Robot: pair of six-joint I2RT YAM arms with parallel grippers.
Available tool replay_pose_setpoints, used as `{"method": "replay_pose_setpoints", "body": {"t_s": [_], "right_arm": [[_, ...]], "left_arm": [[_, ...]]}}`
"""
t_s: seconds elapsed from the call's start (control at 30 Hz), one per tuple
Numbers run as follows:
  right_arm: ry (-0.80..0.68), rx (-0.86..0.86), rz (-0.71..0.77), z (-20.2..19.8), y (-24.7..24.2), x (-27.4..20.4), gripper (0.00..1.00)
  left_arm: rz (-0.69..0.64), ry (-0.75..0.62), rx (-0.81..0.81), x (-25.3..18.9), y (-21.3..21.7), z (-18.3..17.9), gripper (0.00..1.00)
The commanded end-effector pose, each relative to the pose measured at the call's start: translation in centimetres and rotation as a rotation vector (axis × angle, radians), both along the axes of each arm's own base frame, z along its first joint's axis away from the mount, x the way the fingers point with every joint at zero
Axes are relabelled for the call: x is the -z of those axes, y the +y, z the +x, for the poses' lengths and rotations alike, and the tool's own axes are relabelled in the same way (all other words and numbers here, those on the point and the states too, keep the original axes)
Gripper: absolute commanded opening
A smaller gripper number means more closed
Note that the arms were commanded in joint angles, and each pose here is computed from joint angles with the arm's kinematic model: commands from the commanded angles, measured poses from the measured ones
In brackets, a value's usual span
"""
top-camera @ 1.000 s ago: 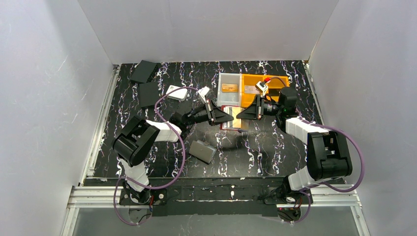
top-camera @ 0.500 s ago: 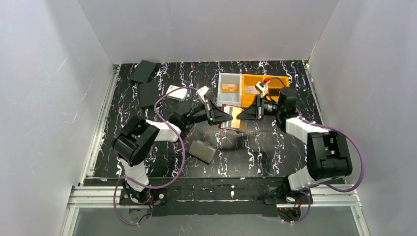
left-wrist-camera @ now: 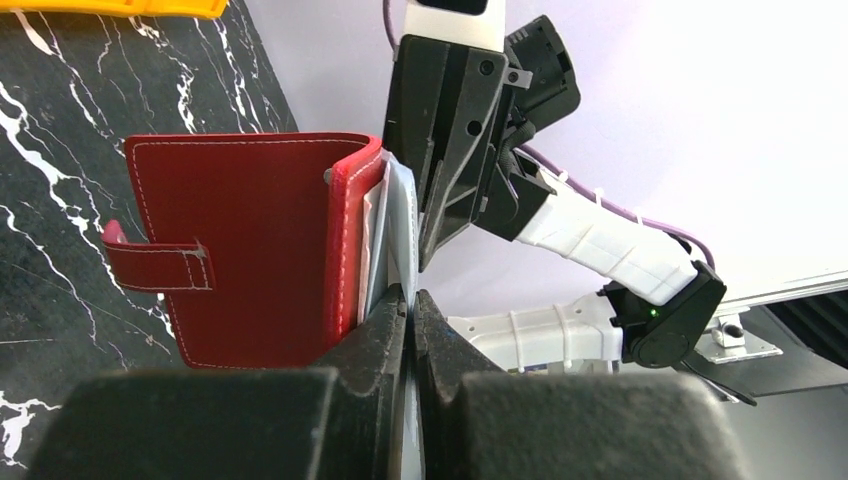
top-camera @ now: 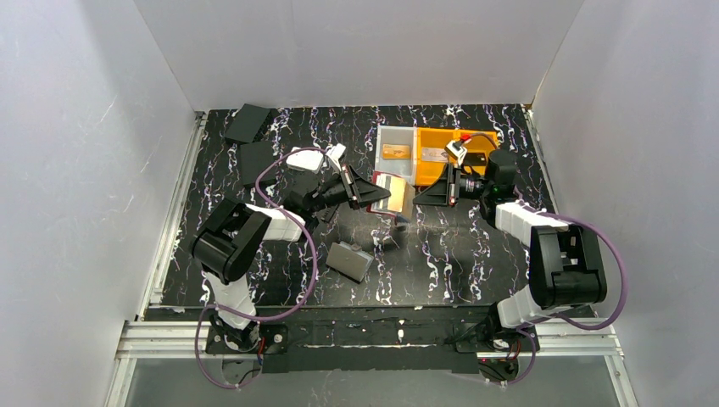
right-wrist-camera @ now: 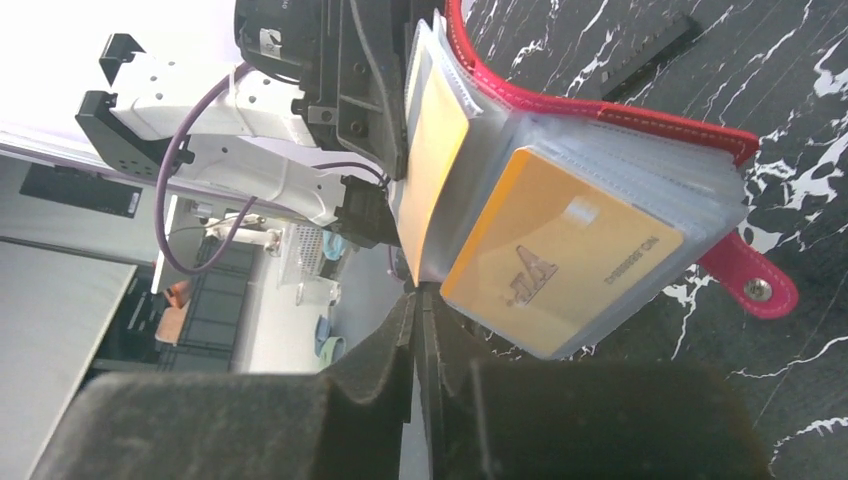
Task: Take the credit cards out of the card holder
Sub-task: Remove the credit card from the card holder.
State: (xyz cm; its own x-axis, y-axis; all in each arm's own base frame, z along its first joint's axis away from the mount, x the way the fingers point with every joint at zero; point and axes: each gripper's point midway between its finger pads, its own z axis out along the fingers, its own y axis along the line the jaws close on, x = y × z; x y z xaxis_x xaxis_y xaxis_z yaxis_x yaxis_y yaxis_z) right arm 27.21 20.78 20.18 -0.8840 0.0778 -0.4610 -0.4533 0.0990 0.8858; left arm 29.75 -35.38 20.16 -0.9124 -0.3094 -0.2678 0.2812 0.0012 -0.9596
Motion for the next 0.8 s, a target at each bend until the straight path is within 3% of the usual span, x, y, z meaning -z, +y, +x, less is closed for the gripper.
{"method": "replay_pose_setpoints", "body": {"t_s": [0.0,0.1,0.2,0.77], "right_arm": [[-0.024,-0.032,0.004,0.3,0.6,-0.1,0.17],[-0.02,-0.055,0.003,-0.1,1.3,0.1,0.27],[-0.021,-0.072,0.004,-0.3,1.7,0.1,0.29],[-0.007,-0.09,0.007,-0.2,2.0,0.0,0.39]], "left_arm": [[-0.059,-0.08,0.012,-2.3,-0.1,-0.3,0.01],[-0.06,-0.075,0.014,-2.2,-0.1,-0.3,0.01],[-0.061,-0.07,0.014,-2.1,-0.2,-0.2,0.01],[-0.079,-0.065,0.056,-2.4,-2.1,-1.2,0.02]]}}
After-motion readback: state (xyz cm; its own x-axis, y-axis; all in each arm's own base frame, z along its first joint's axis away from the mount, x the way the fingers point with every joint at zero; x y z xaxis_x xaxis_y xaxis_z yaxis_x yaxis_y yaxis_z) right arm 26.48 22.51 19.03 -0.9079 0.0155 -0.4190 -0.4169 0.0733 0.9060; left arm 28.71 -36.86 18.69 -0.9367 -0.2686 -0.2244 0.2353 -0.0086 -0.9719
